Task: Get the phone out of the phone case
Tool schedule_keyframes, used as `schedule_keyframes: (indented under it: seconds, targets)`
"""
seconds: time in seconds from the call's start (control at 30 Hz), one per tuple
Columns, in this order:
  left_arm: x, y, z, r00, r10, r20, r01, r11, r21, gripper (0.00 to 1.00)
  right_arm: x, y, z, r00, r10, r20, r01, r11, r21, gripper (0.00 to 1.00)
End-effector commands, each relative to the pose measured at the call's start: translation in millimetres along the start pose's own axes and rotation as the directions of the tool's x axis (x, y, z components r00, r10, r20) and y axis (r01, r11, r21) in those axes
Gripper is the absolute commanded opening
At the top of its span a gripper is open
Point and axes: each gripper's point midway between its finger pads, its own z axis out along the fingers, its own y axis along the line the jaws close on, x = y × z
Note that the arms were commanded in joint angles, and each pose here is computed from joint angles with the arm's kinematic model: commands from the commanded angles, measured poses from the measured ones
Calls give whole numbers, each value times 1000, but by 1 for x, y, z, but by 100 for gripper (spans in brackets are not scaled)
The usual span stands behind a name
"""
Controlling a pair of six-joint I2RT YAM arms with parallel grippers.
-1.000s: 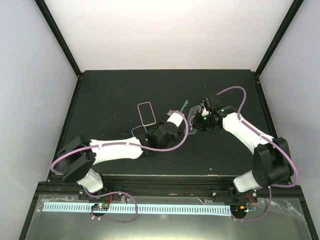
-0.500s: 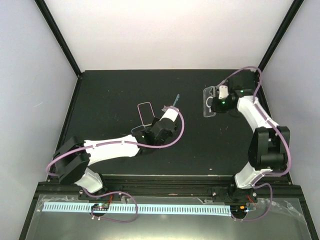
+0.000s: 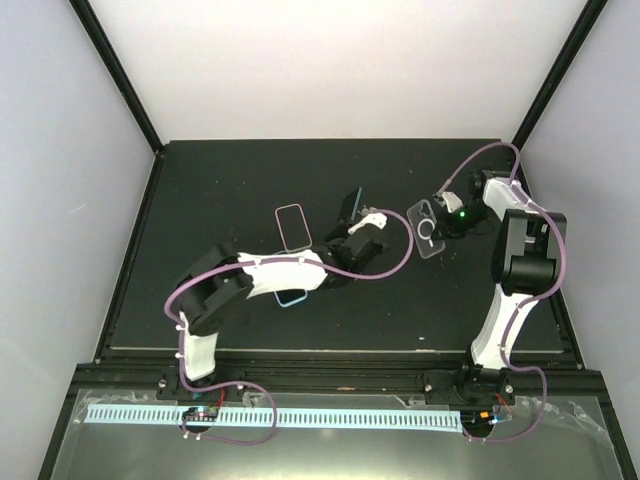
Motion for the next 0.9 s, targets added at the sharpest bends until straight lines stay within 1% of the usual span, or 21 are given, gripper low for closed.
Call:
schedule_keyframes:
  seconds: [0.0, 0.07, 0.17, 0.2, 0.33, 0.4, 0.47, 0.53, 0.57, 0.6, 0.67, 0.8, 0.87]
  targets:
    - [-13, -1, 14, 996, 89, -17, -90, 993, -74, 2, -9, -14, -4, 998, 11, 54, -12, 1000, 17, 1]
    - [-4, -13, 25, 990, 135, -52, -138, 988, -70, 2, -17, -23, -7, 995, 33, 92, -36, 999, 30, 1]
    - [4, -28, 34, 982, 170, -81, -174, 983, -52, 2, -30, -32, -12, 989, 57, 136, -63, 997, 37, 1]
    - [6, -31, 37, 981, 174, -85, -179, 983, -46, 1, -32, -36, -11, 988, 65, 140, -72, 996, 46, 5]
    - [15, -45, 43, 976, 192, -101, -195, 981, -20, 2, -36, -48, -13, 983, 80, 164, -95, 991, 89, 29]
    - [18, -50, 45, 974, 199, -109, -201, 980, -8, 2, -38, -49, -16, 980, 81, 183, -101, 989, 104, 34]
    - [23, -56, 48, 971, 206, -120, -206, 978, 9, 3, -36, -60, -27, 970, 112, 217, -140, 983, 121, 39]
    - [27, -62, 50, 970, 207, -129, -205, 978, 28, 4, -35, -62, -37, 963, 115, 245, -151, 979, 136, 41]
    - [30, -65, 51, 968, 209, -135, -206, 978, 38, 7, -34, -60, -42, 960, 110, 257, -150, 979, 141, 41]
    - [32, -70, 52, 968, 204, -144, -198, 978, 60, 12, -32, -56, -52, 954, 92, 284, -143, 977, 161, 41]
    - [33, -74, 53, 968, 201, -148, -191, 979, 78, 16, -31, -50, -61, 948, 75, 309, -133, 977, 170, 41]
    - [32, -78, 53, 970, 188, -155, -174, 980, 96, 31, -26, -32, -77, 935, 48, 352, -111, 981, 160, 42]
    - [33, -80, 53, 971, 183, -155, -168, 980, 103, 36, -23, -23, -83, 928, 41, 369, -104, 983, 151, 42]
